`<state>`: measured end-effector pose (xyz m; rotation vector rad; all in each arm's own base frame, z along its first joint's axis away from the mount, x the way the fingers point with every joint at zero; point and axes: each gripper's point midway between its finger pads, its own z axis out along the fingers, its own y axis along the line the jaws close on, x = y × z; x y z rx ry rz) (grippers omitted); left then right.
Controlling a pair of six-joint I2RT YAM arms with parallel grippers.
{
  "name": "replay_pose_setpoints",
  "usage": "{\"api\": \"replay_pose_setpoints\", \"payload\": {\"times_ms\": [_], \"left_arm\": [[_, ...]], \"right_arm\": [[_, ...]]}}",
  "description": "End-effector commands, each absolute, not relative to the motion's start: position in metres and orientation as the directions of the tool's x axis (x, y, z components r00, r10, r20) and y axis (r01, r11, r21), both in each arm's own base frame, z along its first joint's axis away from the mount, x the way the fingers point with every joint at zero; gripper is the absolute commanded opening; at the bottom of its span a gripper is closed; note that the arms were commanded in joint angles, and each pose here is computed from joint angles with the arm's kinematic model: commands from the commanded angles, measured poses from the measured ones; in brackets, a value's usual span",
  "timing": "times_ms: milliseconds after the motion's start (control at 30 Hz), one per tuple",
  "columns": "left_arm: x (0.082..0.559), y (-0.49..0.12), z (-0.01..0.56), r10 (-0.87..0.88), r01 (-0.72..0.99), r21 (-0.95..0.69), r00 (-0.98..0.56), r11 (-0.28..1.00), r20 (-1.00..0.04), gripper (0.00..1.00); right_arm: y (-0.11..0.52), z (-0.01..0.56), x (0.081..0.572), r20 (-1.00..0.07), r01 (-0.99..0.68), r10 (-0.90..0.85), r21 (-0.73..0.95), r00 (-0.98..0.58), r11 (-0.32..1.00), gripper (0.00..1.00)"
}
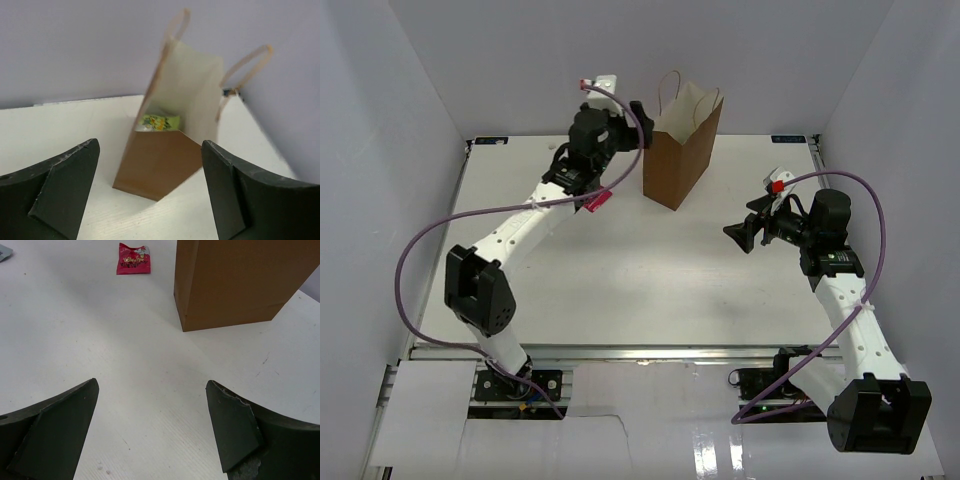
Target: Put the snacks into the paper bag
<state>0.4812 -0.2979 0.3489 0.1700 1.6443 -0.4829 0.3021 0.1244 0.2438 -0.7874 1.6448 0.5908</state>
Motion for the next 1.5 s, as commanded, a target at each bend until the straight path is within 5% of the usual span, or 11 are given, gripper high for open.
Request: {"api": "replay_pose_setpoints", "payload": {"times_ms": [0, 233, 400, 1000, 1467], "left_arm": [[0.492, -0.236, 0.359, -0.437, 0.245, -0.468, -0.174, 0.849, -0.883, 0.94], [0.526, -0.168, 0.281, -0.538, -0.253, -0.483, -0.24, 0.838, -0.808, 0.96], [0.539, -0.149, 0.199, -0.483, -0.476, -0.273, -0.403, 0.836, -0.777, 0.98], [0.557, -0.116, 0.084, -0.421, -0.518, -0.073, -0.597, 0.852, -0.683, 0.98], [0.568, -0.123, 0.046, -0.423, -0.463, -0.1, -0.674, 0.881, -0.606, 0.92]], "right_arm": [[0.127, 0.249, 0.301, -0.981, -0.772, -0.18, -0.062, -0.069, 0.633, 0.94], [0.126, 0.248, 0.302, -0.981, -0.768, -0.182, -0.063, -0.07, 0.637, 0.93], [0.126, 0.247, 0.303, -0.981, -0.768, -0.182, -0.061, -0.073, 0.638, 0.93], [0.125, 0.243, 0.306, -0.978, -0.765, -0.192, -0.063, -0.08, 0.641, 0.93], [0.124, 0.24, 0.308, -0.977, -0.761, -0.196, -0.062, -0.087, 0.646, 0.93]]}}
